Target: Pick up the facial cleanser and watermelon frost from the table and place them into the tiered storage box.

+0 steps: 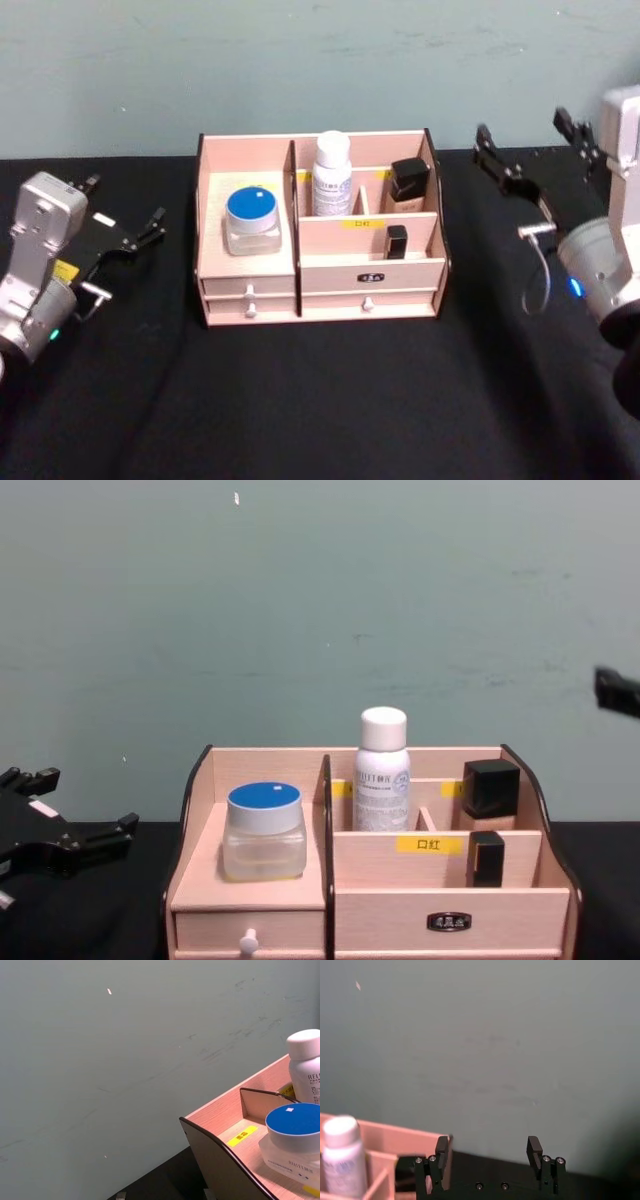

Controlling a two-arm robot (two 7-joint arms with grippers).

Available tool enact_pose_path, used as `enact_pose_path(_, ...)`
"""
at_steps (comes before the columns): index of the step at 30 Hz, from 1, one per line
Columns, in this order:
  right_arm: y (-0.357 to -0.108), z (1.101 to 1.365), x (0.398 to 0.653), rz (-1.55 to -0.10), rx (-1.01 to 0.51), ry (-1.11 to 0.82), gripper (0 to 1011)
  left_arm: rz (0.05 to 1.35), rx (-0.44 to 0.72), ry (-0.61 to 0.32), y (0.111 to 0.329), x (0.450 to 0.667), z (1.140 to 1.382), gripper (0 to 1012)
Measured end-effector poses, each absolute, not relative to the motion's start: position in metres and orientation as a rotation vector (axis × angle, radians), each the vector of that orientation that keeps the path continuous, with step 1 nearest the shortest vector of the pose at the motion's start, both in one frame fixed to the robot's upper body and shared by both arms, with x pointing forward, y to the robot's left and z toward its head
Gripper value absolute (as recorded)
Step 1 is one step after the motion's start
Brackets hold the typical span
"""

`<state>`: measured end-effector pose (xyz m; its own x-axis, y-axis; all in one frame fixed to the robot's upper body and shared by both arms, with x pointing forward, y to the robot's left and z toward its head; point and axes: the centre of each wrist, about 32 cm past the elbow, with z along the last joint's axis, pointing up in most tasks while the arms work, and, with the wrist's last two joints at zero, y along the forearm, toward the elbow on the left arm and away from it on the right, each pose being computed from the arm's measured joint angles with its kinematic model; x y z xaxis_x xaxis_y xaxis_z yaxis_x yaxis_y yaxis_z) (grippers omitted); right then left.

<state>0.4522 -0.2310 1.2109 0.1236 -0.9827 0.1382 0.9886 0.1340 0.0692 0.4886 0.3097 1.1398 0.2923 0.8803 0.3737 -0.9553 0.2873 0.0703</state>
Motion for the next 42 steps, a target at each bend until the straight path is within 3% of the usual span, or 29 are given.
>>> enact_pose_path(19,-0.242,1.154,0.45,-1.416,-0.187,-0.016,1002,1.248,0.304,-0.285,0.31,0.489,1.14,1001)
enact_pose_path(42,-0.241,1.158,0.45,-1.417,-0.18,-0.027,1002,1.248,0.305,-0.285,0.31,0.489,1.14,1001)
